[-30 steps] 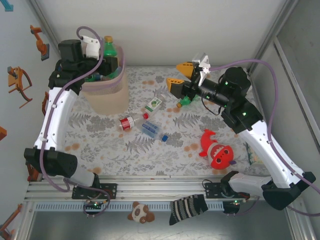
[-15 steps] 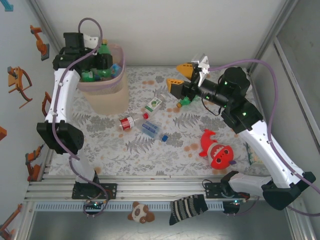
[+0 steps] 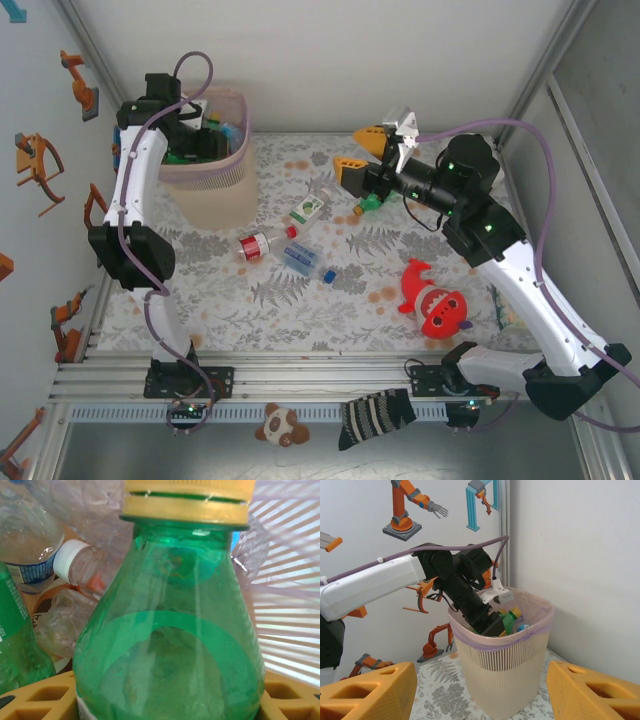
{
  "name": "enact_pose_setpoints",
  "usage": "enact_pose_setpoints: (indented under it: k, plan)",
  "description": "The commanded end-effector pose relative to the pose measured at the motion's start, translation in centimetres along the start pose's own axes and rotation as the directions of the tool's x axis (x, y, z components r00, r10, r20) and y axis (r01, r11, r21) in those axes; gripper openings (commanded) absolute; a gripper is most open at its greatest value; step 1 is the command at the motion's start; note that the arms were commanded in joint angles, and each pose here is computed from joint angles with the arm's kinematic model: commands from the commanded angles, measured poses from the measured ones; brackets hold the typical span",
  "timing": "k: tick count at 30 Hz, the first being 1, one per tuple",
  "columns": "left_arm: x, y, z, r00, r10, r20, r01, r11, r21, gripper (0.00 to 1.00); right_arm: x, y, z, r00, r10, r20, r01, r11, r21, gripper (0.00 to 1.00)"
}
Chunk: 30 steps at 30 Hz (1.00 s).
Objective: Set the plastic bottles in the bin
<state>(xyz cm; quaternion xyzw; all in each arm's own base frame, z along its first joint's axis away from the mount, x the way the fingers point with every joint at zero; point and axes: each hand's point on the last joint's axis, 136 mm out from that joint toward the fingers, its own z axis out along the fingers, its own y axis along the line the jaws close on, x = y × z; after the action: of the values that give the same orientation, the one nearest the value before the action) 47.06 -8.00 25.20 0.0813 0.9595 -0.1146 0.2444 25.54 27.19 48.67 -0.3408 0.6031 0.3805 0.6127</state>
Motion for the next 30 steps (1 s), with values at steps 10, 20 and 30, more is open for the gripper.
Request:
enact_pose_setpoints:
  k: [10,20,30]
  plan:
    - [7.2,2.2,1.6,0.960,-0.059,-0.273,0.033,0.995,-0.098,0.52,0.0,0.4,0.0,1.000,-0.018,-0.002,0.018,1.000,-0.014,0.68]
    - [6.8,3.4,0.6,0.967,-0.052,-0.249,0.016,0.989,-0.146,0.66,0.0,0.3,0.1,1.000,-0.021,-0.002,0.021,1.000,-0.013,0.68]
    - [2.7,0.7,-4.7,0.999,-0.004,-0.051,0.000,0.998,-0.066,0.78,0.5,-0.8,0.4,1.000,-0.003,-0.024,0.004,0.999,0.037,0.68]
